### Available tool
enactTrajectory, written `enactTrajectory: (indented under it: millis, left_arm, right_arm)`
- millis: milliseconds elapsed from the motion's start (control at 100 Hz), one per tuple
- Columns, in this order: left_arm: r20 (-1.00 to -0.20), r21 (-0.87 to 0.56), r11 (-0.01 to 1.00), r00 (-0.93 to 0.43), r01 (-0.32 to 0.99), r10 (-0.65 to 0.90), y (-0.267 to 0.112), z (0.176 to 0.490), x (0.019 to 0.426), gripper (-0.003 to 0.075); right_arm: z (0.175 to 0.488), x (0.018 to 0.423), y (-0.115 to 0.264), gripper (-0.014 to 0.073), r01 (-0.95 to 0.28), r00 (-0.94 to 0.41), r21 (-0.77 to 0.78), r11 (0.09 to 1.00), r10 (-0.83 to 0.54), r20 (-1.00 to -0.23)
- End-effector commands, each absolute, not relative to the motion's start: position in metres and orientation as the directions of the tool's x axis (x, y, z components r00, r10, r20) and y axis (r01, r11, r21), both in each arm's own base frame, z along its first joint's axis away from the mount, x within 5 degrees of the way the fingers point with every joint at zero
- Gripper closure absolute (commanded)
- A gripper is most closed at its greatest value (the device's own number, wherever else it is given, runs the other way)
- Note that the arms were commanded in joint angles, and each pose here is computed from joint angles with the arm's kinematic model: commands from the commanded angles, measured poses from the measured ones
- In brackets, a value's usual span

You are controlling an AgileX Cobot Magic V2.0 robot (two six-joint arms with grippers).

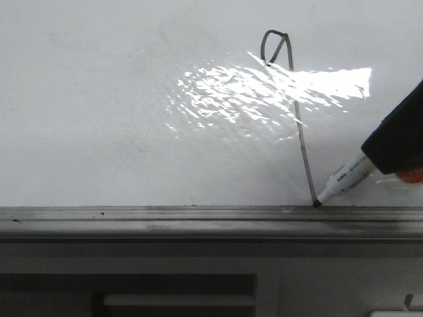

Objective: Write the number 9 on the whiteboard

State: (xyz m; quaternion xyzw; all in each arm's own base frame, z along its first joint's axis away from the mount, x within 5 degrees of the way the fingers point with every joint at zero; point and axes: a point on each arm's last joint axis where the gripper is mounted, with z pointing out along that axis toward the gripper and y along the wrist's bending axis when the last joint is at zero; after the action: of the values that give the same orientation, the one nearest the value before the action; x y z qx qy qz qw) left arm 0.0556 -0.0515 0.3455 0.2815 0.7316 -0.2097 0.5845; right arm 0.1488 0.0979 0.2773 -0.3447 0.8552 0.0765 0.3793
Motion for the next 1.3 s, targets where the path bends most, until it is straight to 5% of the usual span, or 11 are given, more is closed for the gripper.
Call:
enactTrajectory:
  millis: [0,140,310,380,690,980,1290]
  left_arm:
    - [-0.987,-0.042,0.765,-0.145,0.643,0.068,-0.053,0.352,0.060,0.0741]
    - [-0.979,-0.068,0.743,-0.187,0.666,0.078,-0.060,0.342,0.066,0.0709]
    - [-0.964,-0.053,0.643,-0.208,0.764,0.168,-0.085,0.335,0.084,0.0442]
    - [-0.953,-0.055,0.576,-0.215,0.816,0.215,-0.100,0.328,0.093,0.0391]
    - [-0.893,0.098,0.200,-0.003,0.975,0.451,-0.171,0.291,0.102,0.0391]
    - [-0.885,0.109,0.150,0.027,0.983,0.466,-0.206,0.294,0.107,0.0401]
    - [-0.889,0.106,0.176,0.014,0.979,0.457,-0.209,0.296,0.111,0.0568]
  right_arm:
    - [0.306,0.154,0.098,0.0636,-0.624,-0.360,-0.184,0.759,-0.489,-0.795]
    - [0.344,0.146,0.100,0.0638,-0.640,-0.240,-0.230,0.733,-0.476,-0.846]
    - [0.370,0.131,0.119,0.0664,-0.752,-0.068,-0.334,0.567,-0.572,-0.817]
    - [0.370,0.126,0.131,0.0664,-0.796,-0.021,-0.352,0.492,-0.603,-0.797]
    - [0.353,0.108,0.171,0.0664,-0.899,0.059,-0.327,0.292,-0.657,-0.752]
    - [0.354,0.106,0.180,0.0664,-0.908,0.068,-0.305,0.286,-0.617,-0.784]
    - [0.354,0.106,0.180,0.0664,-0.908,0.068,-0.304,0.287,-0.615,-0.785]
